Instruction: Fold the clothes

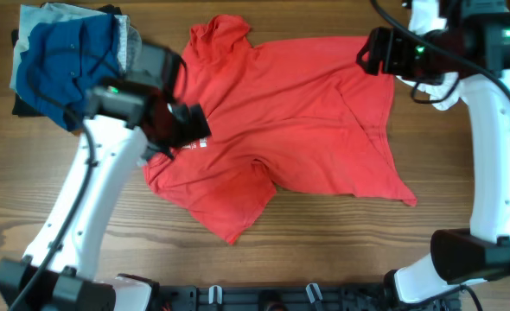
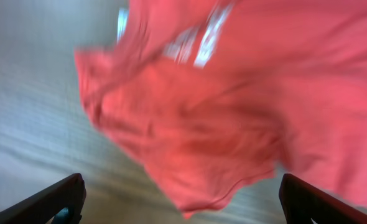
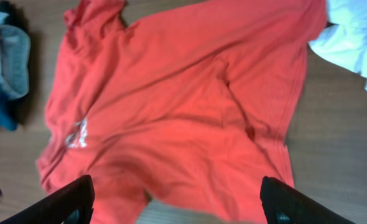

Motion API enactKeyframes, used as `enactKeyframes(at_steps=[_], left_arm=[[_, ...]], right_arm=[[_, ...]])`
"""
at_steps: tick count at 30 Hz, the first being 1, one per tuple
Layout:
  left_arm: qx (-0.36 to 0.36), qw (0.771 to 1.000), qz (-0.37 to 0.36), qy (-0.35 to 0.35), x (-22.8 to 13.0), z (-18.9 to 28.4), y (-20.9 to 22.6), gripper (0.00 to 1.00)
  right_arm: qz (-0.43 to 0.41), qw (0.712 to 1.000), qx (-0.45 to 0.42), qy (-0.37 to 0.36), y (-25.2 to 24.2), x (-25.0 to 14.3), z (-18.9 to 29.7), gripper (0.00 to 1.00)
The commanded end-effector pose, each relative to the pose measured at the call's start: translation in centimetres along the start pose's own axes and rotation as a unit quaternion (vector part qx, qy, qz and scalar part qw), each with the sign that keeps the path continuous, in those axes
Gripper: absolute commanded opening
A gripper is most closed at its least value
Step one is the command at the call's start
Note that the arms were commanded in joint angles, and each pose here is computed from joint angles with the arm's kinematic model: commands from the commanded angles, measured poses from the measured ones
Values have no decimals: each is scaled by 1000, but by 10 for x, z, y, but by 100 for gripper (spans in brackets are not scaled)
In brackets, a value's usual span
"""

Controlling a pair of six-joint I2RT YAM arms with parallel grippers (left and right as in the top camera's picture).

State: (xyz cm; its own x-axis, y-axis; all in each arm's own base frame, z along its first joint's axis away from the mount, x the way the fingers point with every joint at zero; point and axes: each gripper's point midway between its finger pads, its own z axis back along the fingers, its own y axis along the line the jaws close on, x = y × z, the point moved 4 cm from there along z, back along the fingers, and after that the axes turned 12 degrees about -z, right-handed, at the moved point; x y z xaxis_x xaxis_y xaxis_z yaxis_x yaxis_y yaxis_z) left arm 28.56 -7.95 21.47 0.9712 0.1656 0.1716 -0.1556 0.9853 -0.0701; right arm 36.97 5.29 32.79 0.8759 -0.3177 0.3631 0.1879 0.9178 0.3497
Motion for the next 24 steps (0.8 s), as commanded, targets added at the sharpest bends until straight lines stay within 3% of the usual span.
enactKeyframes(at_steps=[1,9,15,24], left_arm=[[28,995,50,77,-40,-46,2,100],[-3,982,113,151,-95,-114,-3,97],[1,978,145,148,-105,-134,3,80],[90,965,207,134,-126,-153,36,77]], right_arm=[[-18,999,-11,28,-11,-7,-37,86],[-19,999,-16,40,-22,-15,-75,87],[-18,999,-14,36,-24,-14,-83,87],[-7,999,-11,30,-23,-12,-83,87]])
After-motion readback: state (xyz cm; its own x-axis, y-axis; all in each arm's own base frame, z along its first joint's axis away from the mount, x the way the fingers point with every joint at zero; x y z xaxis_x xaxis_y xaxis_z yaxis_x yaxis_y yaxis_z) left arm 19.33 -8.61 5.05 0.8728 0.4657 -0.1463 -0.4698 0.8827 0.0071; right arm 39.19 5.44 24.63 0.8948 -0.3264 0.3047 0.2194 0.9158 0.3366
